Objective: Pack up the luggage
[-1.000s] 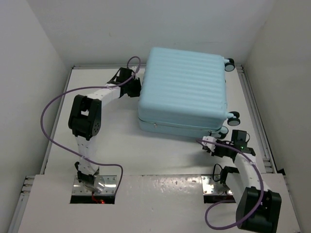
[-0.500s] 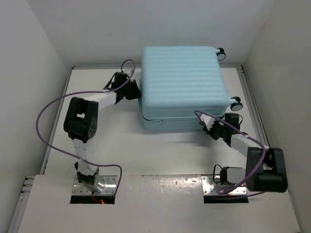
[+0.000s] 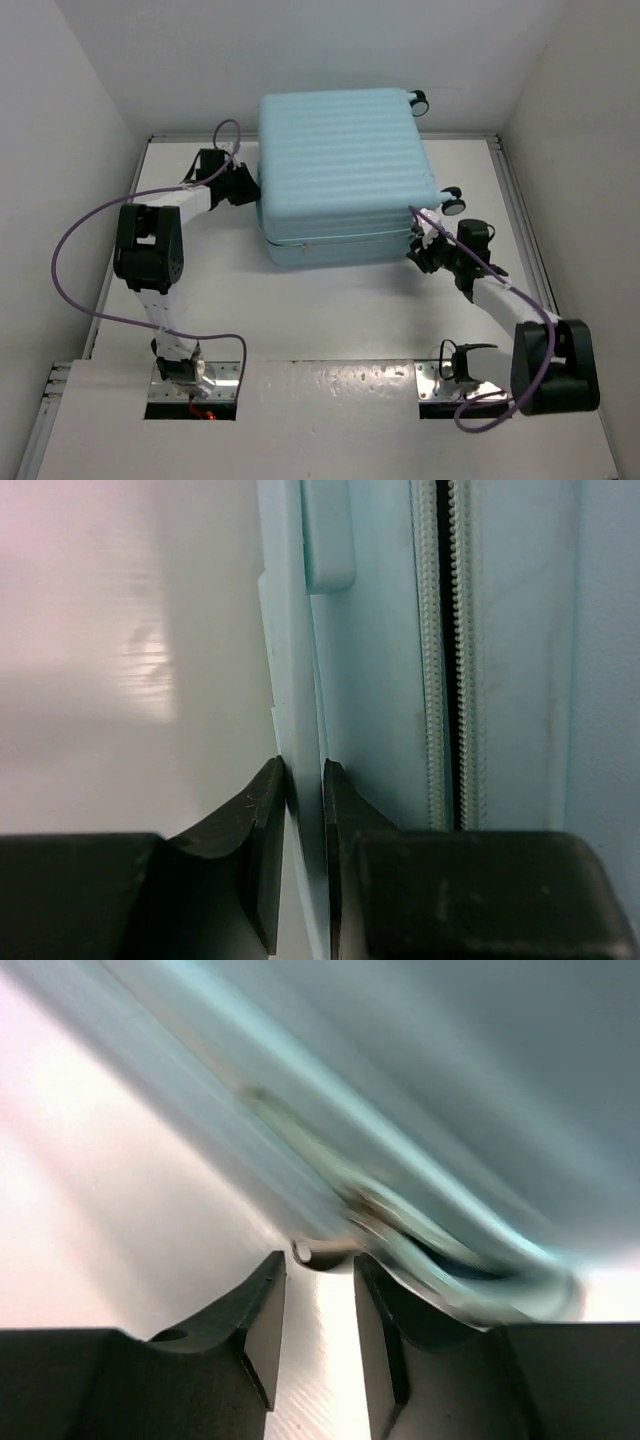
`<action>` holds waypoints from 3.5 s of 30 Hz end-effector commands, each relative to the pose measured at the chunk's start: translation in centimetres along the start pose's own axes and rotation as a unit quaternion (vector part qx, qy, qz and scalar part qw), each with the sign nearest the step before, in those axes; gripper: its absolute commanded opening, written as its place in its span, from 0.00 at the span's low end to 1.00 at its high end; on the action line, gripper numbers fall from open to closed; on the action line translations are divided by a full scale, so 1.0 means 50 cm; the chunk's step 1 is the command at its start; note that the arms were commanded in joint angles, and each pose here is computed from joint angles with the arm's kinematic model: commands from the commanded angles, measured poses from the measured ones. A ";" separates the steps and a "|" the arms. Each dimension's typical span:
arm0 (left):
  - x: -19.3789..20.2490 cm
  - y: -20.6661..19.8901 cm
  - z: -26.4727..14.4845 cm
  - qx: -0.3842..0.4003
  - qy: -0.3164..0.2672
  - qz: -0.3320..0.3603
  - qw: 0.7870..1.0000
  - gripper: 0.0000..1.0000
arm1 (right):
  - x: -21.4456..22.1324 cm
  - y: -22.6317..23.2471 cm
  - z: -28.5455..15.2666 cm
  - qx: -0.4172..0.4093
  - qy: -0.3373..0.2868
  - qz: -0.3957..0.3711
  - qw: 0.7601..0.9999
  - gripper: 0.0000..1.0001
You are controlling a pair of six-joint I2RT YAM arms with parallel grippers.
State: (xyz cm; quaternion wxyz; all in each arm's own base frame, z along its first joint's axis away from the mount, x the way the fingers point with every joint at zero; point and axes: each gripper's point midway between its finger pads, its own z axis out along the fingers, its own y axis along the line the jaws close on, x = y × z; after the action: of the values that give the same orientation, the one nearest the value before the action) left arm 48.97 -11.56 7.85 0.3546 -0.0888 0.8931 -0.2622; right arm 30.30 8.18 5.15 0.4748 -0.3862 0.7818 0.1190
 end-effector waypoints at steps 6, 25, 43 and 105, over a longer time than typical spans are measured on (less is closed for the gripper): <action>0.074 0.204 -0.100 -0.122 0.059 -0.039 0.990 0.00 | -0.136 -0.081 -0.084 0.118 -0.098 0.161 0.975 0.44; 0.133 0.176 -0.110 -0.100 0.078 -0.068 0.990 0.00 | -0.121 0.097 -0.018 -0.048 -0.116 0.321 0.939 0.49; 0.142 0.182 -0.106 -0.101 0.082 -0.066 0.989 0.00 | -0.150 0.063 0.030 -0.017 -0.167 0.296 0.940 0.45; 0.167 0.275 -0.145 -0.155 0.098 -0.081 0.980 0.00 | -0.135 -0.065 -0.026 0.176 -0.161 0.301 0.923 0.00</action>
State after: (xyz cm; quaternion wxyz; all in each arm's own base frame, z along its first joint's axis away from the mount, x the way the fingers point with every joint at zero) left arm 46.03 -4.49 7.43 0.3710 -0.1334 0.8879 -0.2369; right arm 30.28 12.62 8.60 0.5185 -0.0639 0.8141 0.2536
